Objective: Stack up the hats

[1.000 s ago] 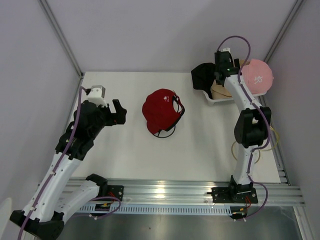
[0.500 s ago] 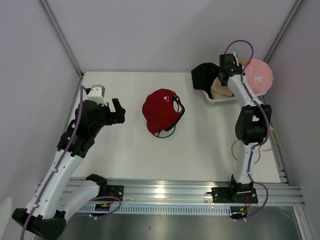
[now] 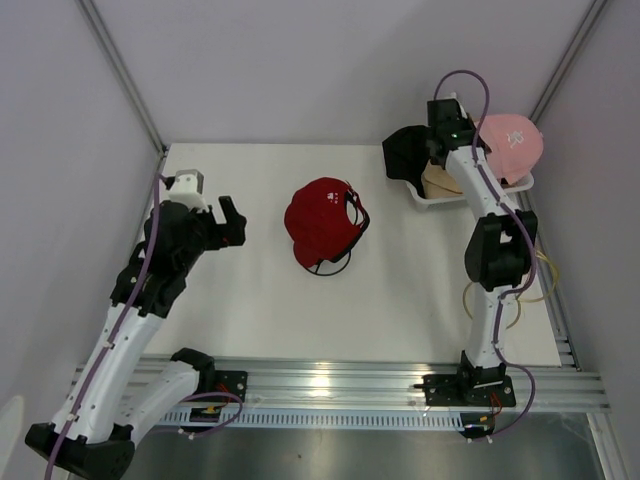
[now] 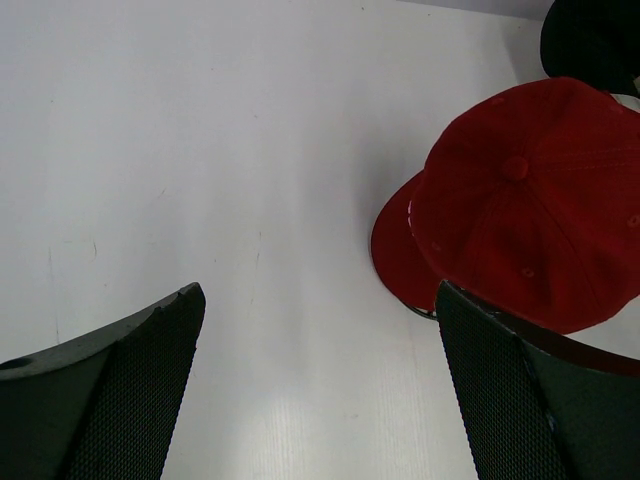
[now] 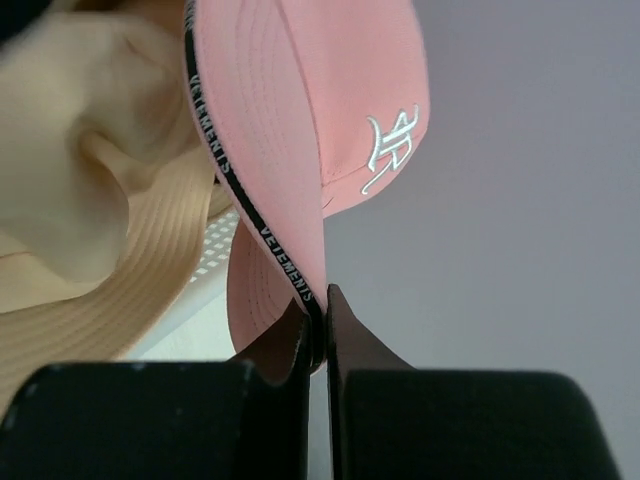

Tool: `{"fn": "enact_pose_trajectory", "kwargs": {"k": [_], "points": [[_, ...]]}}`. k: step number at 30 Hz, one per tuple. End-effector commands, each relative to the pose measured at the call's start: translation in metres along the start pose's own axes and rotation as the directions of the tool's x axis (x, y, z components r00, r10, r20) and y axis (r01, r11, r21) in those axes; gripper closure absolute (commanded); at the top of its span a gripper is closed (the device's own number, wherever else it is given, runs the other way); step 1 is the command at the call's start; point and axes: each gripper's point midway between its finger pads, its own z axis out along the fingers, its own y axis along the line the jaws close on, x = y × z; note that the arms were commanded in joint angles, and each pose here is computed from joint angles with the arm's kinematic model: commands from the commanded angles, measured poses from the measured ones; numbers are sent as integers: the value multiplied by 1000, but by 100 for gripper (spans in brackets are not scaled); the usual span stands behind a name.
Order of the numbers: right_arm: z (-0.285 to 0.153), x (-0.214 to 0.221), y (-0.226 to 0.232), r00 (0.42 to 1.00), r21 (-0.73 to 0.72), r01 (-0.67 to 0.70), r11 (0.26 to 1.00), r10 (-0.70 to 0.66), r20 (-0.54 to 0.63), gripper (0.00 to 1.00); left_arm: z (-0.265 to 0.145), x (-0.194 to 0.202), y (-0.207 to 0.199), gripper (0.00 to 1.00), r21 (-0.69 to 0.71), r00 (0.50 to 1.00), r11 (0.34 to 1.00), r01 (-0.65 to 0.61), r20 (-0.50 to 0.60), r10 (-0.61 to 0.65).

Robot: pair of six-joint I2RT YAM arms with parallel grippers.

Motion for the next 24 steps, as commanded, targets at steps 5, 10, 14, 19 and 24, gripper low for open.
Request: {"fn": "enact_pose_trajectory", "kwargs": {"k": [5,10,14,19,24], "points": [[-158,-82,-149,955,176,-97,980,42,294,100,-15,-15,-8,1,65,997,998,12,80,-17],[-240,-100,-130,881,26,-49,998,31,472,100,-35,-31,-53,0,299,991,951,77,82,-106],[-288,-99,-88,822,-209,-35,977,147,551,100,-47,-65,-74,1,384,973,912,144,114,-202],[-304,-88,-53,760,-240,-5,971,159,630,100,-49,-120,-76,0,364,893,864,348,152,-423],[-340,-76,-44,604,-348,29,937,261,753,100,-32,-144,-113,1,523,742,635,568,7,-670]]}}
